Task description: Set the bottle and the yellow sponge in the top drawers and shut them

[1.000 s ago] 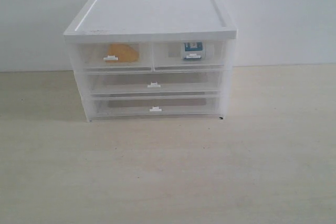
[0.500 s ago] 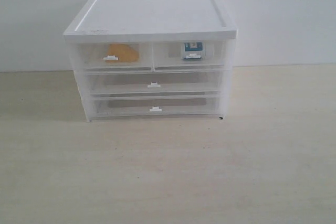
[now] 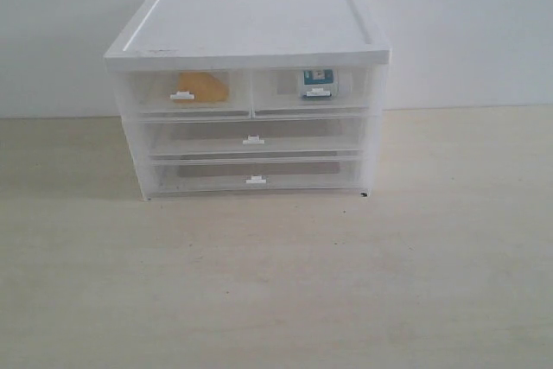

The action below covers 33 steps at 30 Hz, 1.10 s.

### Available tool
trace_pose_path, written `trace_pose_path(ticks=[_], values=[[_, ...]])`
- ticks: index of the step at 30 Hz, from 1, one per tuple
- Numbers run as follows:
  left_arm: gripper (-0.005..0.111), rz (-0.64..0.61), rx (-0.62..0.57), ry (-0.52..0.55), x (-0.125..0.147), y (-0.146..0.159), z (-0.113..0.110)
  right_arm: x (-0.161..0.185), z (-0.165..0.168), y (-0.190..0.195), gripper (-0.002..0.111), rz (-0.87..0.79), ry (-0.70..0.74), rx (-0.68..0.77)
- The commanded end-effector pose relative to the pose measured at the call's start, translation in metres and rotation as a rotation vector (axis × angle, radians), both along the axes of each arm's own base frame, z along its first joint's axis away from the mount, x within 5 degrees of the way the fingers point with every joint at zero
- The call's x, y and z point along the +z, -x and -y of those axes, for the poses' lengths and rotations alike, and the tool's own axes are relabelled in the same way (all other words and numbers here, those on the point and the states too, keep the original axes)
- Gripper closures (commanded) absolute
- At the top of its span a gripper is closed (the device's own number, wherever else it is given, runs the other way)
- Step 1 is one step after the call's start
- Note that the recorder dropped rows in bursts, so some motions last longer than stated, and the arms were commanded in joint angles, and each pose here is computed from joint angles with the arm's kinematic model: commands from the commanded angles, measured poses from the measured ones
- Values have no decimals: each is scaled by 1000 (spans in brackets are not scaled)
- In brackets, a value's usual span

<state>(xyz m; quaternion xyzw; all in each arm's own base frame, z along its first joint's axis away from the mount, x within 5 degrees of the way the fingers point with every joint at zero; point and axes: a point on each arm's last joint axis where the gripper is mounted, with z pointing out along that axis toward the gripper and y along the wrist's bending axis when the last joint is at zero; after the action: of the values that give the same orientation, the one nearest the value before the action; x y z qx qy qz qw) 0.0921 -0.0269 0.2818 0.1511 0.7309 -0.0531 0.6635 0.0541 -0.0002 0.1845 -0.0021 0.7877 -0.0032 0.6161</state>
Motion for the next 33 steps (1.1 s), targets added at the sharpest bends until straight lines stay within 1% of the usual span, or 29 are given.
trace_pose_path(ticks=[1, 5, 11, 14, 17, 21, 25, 33], values=[[102, 33, 66, 4, -18, 11, -9, 0, 0, 0, 108, 8, 2, 0], [102, 41, 130, 23, -33, 19, -16, 0, 0, 0, 108, 8, 2, 0], [102, 72, 194, 40, -53, 29, -21, 0, 0, 0, 108, 8, 2, 0], [102, 91, 202, 48, -66, 34, -22, 0, 0, 0, 108, 8, 2, 0], [102, 71, 203, 56, -79, 34, -22, 0, 0, 0, 108, 8, 2, 0], [102, 81, 203, 69, -79, 36, -22, 0, 0, 0, 108, 8, 2, 0], [102, 29, 205, 83, -83, 36, -22, 0, 0, 0, 108, 8, 2, 0], [102, -9, 208, 75, -86, 36, -22, 0, 0, 0, 108, 8, 2, 0]])
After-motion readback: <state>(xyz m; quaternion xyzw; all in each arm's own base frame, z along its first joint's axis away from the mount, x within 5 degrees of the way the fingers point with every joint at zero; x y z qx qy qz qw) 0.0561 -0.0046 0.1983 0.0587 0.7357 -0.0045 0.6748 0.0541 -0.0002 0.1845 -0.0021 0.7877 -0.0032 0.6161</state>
